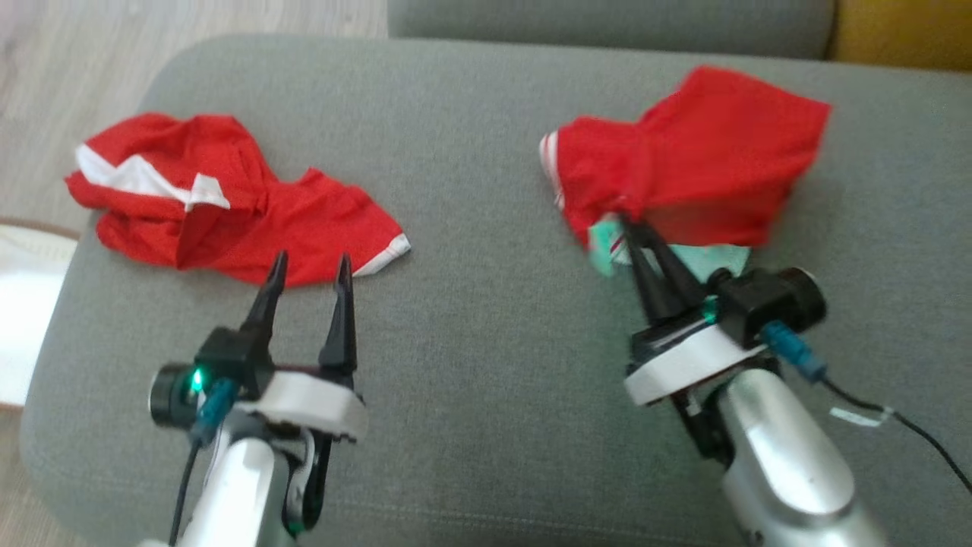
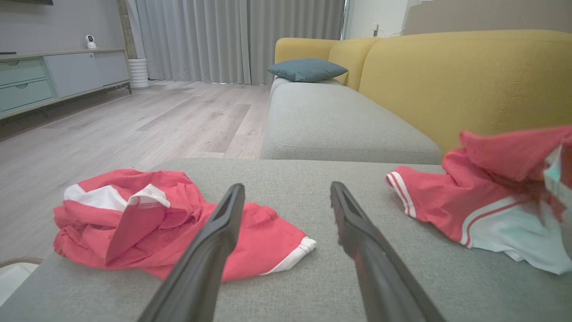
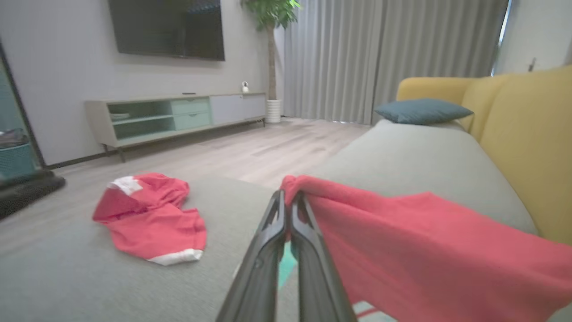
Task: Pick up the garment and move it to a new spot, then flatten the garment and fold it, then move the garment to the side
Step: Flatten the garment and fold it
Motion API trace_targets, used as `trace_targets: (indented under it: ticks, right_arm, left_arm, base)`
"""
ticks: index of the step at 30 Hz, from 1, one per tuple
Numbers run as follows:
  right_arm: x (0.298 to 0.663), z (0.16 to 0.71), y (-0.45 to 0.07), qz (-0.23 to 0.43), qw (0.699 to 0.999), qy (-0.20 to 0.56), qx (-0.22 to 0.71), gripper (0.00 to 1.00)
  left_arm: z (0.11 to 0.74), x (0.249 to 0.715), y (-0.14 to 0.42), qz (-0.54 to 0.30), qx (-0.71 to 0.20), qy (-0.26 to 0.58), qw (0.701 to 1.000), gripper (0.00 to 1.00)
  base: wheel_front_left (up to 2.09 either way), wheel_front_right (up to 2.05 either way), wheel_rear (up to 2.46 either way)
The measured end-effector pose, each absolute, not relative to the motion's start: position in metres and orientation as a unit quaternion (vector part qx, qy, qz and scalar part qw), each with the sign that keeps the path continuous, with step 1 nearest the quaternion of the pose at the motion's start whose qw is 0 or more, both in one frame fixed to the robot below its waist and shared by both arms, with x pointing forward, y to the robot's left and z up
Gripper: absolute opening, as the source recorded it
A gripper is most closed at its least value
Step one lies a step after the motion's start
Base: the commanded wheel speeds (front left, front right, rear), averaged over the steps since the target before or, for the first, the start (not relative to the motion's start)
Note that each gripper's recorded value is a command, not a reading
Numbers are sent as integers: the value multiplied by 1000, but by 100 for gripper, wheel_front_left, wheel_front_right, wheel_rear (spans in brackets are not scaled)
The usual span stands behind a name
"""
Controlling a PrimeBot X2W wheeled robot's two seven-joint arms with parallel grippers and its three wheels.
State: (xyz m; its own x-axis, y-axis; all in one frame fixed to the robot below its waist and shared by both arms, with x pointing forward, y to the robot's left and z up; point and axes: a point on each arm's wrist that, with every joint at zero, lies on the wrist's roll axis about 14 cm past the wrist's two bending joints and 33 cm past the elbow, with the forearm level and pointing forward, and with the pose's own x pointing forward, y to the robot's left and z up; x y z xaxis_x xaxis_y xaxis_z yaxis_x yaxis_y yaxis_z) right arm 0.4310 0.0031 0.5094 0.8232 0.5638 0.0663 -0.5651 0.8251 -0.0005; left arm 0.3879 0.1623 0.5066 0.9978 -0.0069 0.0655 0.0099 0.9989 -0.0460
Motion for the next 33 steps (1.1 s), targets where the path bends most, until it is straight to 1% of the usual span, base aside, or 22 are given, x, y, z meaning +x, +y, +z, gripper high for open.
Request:
trace_targets:
  ticks: [4,8,12,14,17,20,23,27,31,32,33]
  right_arm:
    - [407,562,31,341,934,-106,23,0]
    - [386,615,46,369,911,-180,40,0]
    - [390,654,38,359,903,-230,51,0]
    - [406,671,21,329,909,-250,50,0]
    - [440,692,-16,265,927,-264,37,0]
    - [474,692,-64,189,950,-247,12,0]
    - [499,673,-126,110,972,-208,-28,0]
    - [512,650,-204,20,985,-158,-65,0]
    - [511,624,-278,-67,987,-99,-105,0]
    - [511,624,-278,-67,987,-99,-105,16]
    - [509,615,-294,-87,986,-75,-125,100]
  left_arm:
    - [507,375,164,1,-28,-34,999,100]
    - [511,367,169,10,-35,-41,998,100]
    - [514,367,166,6,-37,-45,998,100]
    - [514,369,166,6,-37,-46,998,100]
    - [511,371,165,5,-37,-41,998,100]
    - [506,373,164,4,-38,-34,999,100]
    - [501,376,163,1,-38,-26,999,100]
    - [495,381,160,-2,-38,-18,999,100]
    - [489,387,154,-13,-39,-9,999,100]
    - [489,387,154,-13,-39,-9,999,100]
    - [488,389,151,-16,-39,-8,999,100]
  base:
    - [0,0,0]
    - [0,0,0]
    - [0,0,0]
    - [0,0,0]
    - [0,0,0]
    - [0,0,0]
    - [0,0,0]
    - [0,0,0]
    - [0,0,0]
    - [0,0,0]
    - [0,0,0]
